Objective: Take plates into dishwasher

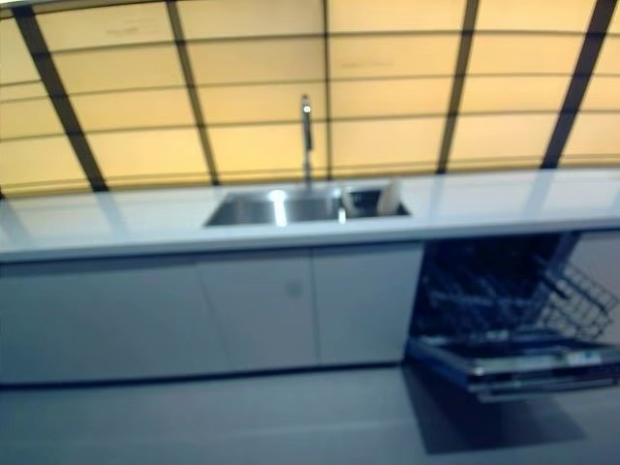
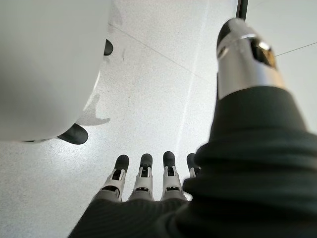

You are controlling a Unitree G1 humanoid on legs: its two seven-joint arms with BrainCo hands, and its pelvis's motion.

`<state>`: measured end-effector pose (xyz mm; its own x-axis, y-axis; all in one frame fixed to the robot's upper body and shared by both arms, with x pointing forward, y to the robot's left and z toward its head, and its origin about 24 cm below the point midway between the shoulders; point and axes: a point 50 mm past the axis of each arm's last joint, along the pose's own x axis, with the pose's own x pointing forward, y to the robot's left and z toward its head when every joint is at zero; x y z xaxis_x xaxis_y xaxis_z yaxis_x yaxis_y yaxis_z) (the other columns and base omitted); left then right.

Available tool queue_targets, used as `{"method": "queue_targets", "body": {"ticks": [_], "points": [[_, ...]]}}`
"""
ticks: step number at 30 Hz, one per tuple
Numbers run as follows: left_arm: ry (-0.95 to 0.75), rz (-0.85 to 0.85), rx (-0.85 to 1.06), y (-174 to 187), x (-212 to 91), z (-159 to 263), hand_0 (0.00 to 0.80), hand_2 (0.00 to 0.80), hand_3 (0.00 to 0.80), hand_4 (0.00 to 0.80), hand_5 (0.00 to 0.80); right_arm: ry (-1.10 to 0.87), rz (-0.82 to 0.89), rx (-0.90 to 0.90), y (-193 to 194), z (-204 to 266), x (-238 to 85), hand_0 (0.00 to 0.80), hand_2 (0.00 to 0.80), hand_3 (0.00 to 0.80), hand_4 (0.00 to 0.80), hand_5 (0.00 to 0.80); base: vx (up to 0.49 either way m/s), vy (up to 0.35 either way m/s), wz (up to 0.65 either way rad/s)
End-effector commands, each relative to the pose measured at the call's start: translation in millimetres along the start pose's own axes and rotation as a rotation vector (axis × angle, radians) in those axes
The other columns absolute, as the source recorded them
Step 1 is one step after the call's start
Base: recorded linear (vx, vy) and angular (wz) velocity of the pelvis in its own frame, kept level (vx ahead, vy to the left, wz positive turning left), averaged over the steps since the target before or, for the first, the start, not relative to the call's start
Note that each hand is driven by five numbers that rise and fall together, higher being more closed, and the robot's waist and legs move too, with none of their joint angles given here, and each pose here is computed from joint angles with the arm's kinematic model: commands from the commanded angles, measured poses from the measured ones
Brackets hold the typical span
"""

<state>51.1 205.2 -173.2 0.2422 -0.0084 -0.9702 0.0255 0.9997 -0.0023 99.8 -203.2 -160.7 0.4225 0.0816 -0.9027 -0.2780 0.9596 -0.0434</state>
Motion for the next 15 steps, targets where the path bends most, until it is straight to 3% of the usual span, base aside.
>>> {"method": "queue_targets", "body": {"ticks": [1,15], "points": [[-0.056,0.026,0.004,-2,5,32,0.0,0.0,0.0,0.0,0.0,-0.101,0.015,0.012,5,38,10,0.0,0.0,0.0,0.0,0.0,0.0,0.0,0.0],[-0.065,0.029,0.004,1,4,31,0.0,0.0,0.0,0.0,0.0,-0.188,0.089,-0.013,7,50,9,0.0,0.0,0.0,0.0,0.0,0.007,-0.003,0.0]]}}
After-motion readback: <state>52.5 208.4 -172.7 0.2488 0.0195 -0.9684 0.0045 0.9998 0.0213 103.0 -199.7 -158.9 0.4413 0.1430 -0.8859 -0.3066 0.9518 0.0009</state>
